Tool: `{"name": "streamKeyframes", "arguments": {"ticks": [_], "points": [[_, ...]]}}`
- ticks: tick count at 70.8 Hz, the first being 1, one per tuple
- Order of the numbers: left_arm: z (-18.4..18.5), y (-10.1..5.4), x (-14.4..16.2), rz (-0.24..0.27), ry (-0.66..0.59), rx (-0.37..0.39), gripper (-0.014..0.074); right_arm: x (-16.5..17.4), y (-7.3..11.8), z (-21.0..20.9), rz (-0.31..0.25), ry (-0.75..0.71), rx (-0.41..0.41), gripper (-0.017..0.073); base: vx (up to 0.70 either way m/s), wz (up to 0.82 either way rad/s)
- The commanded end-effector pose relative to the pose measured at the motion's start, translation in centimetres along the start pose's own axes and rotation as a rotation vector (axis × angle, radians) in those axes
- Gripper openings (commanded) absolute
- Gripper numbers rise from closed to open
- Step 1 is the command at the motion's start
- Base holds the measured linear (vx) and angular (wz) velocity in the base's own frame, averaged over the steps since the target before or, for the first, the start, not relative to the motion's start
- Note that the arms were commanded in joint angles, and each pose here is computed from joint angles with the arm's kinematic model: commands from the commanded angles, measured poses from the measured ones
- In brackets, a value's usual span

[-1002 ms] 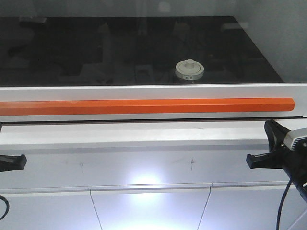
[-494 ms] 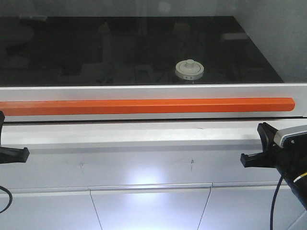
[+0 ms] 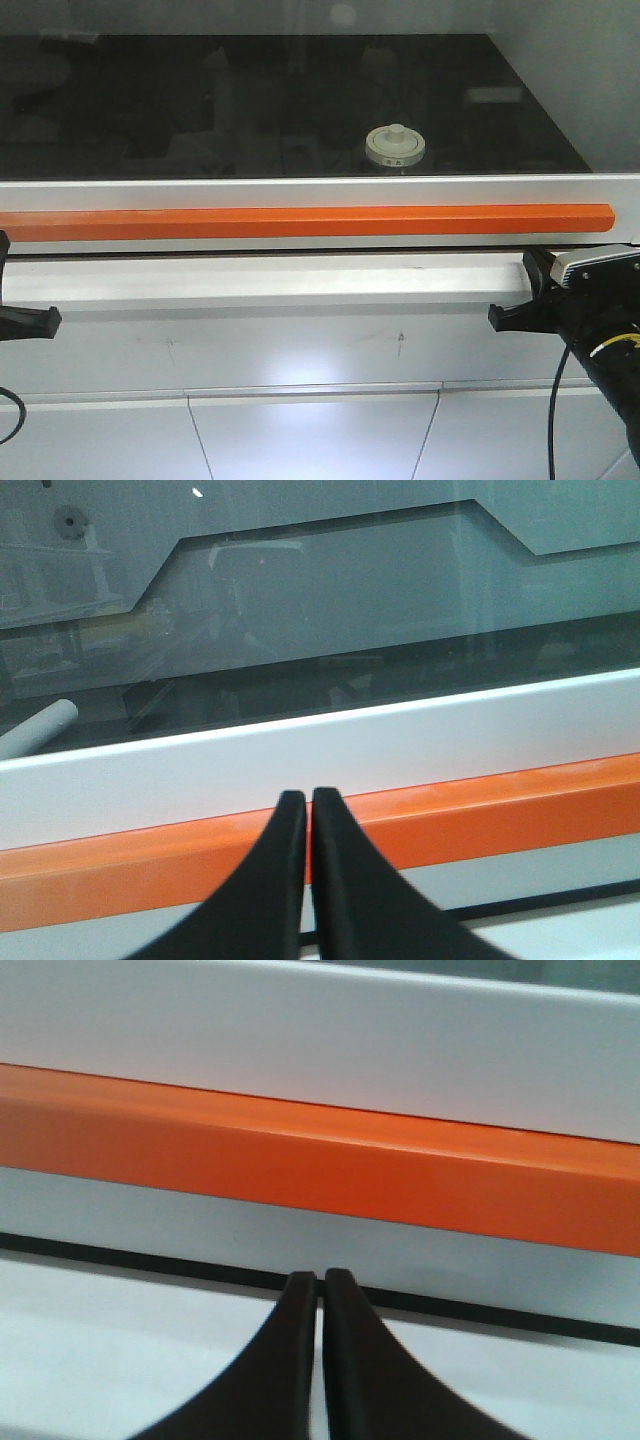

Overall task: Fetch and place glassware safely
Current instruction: 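Move both grippers up to the orange sash handle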

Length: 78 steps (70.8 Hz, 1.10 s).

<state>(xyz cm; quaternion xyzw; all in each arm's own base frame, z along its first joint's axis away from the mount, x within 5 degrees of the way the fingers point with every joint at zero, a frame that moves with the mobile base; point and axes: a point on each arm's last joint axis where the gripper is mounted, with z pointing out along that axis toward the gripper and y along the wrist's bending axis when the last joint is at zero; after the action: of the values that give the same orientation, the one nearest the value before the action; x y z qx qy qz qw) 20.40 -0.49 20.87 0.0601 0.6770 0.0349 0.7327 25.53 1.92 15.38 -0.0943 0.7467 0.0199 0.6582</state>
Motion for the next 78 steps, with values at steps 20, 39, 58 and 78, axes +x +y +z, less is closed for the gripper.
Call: {"name": "streamKeyframes", "arguments": {"ticks": [20,39,58,78], "points": [[0.4,0.1,-1.4,-0.010,-0.106,-0.010,-0.0007,-1.8,-0.6,2.1,-0.013,-0.151,0.019,-0.0001,0.00,0.00],[0.4,0.1,-1.4,-0.010,-0.106,-0.010,-0.0007,-2.6,-0.8,3.4,-0.016,-0.195,0.023,-0.0001,0.00,0.00],[0.4,0.1,-1.1,-0.009,-0.066,-0.006,-0.0007,-2.9,-0.9,3.4,-0.016,-0.219,0.025,-0.0001,0.00,0.00],[0.5,0.1,-0.8,-0.013,-0.030,-0.009,-0.0007,-2.8,-0.9,3.4,-0.016,-0.216,0.025,-0.0001,0.00,0.00]]}}
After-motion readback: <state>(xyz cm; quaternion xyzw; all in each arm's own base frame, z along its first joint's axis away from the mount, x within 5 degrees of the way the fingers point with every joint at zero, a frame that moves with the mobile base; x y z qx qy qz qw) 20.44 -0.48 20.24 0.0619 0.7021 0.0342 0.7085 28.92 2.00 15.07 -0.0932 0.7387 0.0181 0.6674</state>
